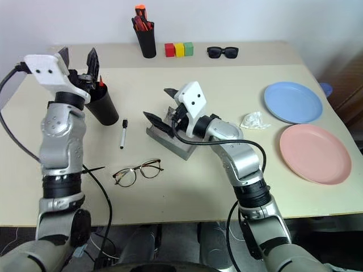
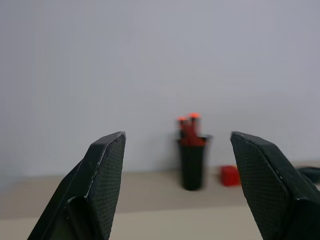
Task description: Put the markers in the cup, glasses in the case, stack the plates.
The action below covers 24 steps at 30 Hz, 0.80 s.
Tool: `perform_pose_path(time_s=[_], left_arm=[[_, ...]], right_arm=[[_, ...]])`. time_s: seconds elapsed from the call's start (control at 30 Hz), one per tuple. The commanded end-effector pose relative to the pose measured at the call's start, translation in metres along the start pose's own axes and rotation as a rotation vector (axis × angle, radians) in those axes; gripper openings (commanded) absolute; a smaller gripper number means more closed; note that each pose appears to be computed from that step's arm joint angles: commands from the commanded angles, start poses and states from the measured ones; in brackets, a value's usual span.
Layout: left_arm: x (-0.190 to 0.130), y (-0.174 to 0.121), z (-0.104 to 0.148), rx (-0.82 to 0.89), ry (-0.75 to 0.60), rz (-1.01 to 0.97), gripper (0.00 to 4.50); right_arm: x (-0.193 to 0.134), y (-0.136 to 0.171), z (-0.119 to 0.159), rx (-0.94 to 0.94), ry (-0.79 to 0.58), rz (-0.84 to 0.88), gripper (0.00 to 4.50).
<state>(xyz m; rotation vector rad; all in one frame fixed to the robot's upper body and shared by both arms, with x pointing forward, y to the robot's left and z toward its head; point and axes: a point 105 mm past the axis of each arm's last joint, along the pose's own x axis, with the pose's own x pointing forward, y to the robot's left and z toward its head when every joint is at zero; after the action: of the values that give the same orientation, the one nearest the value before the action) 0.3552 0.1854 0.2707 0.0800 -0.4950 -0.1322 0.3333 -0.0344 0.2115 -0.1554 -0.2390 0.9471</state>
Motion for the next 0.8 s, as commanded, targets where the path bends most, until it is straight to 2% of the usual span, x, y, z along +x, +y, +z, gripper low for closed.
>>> perform_pose_path(time_s=[0.03,0.17,0.37,0.53,0.67,0.8], left_arm=[[-0.018,-0.039,-0.011,-0.003,0.152,-0.169,4.44],[-0.04,-0.047,-0.049,0.08,0.438,-0.158,4.44],[-0.05,-0.027,-0.095,-0.067,0.773,0.068,4.44],[-0.05,-0.017,-0.112,-0.02,0.933,0.163,4.44],[-0.047,-0.018,-0.121,-0.002,0.991,0.177,4.44],[-0.043,-0.026,-0.133,-0.104,1.045,0.168,4.44]], right_arm=[[-0.018,-0.021,0.011,-0.051,-0.024,-0.058,4.5],[-0.033,-0.03,0.007,-0.07,0.02,-0.055,4.5],[-0.038,-0.015,0.003,-0.063,0.045,0.027,4.5],[-0.042,0.009,-0.005,-0.036,0.086,0.141,4.5],[-0.049,0.02,-0.013,-0.02,0.129,0.198,4.5],[-0.05,0.02,-0.014,-0.024,0.132,0.197,4.5]])
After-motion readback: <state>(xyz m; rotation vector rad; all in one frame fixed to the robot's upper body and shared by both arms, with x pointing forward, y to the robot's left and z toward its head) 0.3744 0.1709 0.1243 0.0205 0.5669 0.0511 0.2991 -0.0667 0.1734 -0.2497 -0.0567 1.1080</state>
